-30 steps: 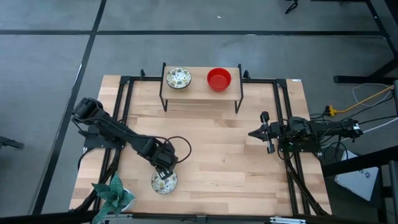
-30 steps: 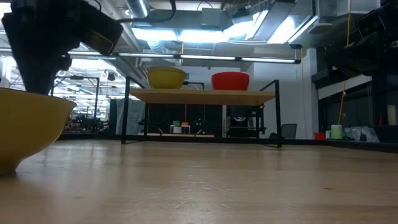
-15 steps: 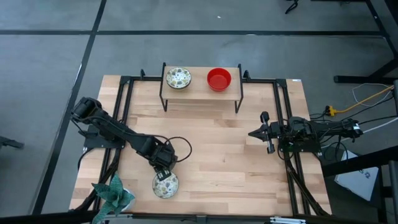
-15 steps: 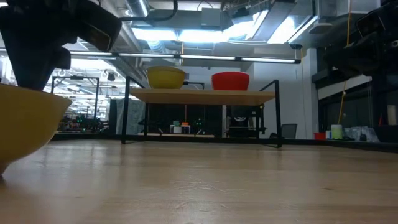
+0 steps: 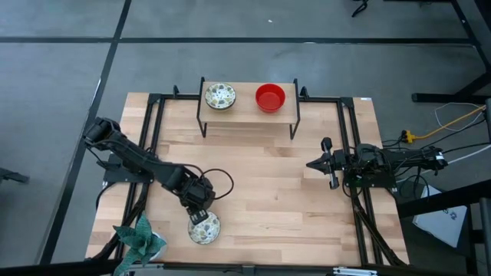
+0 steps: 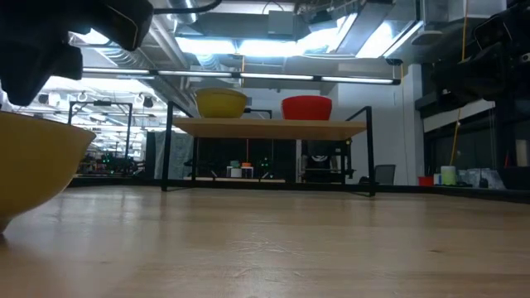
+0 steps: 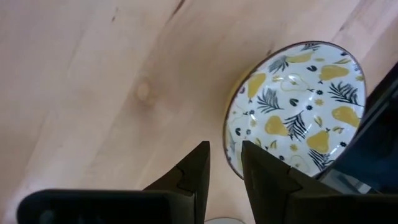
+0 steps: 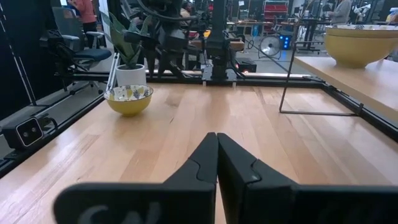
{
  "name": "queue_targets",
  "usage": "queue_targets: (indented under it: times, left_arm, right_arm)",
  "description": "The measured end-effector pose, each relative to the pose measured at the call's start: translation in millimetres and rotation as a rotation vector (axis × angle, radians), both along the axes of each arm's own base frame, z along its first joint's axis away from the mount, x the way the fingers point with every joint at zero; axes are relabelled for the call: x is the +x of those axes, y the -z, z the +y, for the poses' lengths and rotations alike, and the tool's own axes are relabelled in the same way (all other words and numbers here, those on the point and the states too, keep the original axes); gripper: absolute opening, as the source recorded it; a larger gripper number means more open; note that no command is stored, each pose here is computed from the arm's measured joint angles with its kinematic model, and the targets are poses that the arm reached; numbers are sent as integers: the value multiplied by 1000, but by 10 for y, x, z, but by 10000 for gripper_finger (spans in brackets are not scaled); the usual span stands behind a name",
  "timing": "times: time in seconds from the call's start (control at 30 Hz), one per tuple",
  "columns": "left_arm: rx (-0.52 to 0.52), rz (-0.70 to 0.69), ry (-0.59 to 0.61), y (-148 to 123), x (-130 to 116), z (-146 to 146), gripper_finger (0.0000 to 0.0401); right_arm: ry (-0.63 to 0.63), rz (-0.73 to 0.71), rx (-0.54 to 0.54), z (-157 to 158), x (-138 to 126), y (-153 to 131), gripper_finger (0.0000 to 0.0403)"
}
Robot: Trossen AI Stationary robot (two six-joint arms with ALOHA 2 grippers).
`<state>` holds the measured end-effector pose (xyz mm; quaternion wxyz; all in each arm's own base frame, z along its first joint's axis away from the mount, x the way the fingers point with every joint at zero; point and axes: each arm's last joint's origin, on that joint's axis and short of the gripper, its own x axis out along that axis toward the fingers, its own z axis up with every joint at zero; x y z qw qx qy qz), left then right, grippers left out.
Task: Pick & Place Mini bowls
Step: Stack the white patterned bowl on top of the white patterned bowl on the shelf
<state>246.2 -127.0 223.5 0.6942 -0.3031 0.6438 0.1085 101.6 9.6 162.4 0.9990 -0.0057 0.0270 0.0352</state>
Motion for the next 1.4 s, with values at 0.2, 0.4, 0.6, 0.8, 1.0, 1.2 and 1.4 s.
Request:
queue_targets:
  times: [0.2,0.4,0.6,0.8,1.0,1.2,1.4]
  left_arm:
    - [-19,-30,-8,-12,5,-72,86]
    - [21,-62,-13,-13,-2,-104,86]
    - [57,-99,90,-13,-2,-109,86]
    - [65,-131,229,-16,12,-99,87]
    - [-79,-138,156,-43,108,-53,117]
    - [-91,-209,178,-68,162,-74,186]
    - [-82,-208,179,-65,179,-23,217]
  right_arm:
    - [0,0,0,0,0,0,6]
    - [0,0,1,0,0,0,6]
    - [1,1,8,0,0,0,6]
    - [0,1,8,0,0,0,6]
    - [1,0,6,0,0,0,6]
    - [1,0,5,-1,0,0,6]
    - [1,0,4,0,0,0,6]
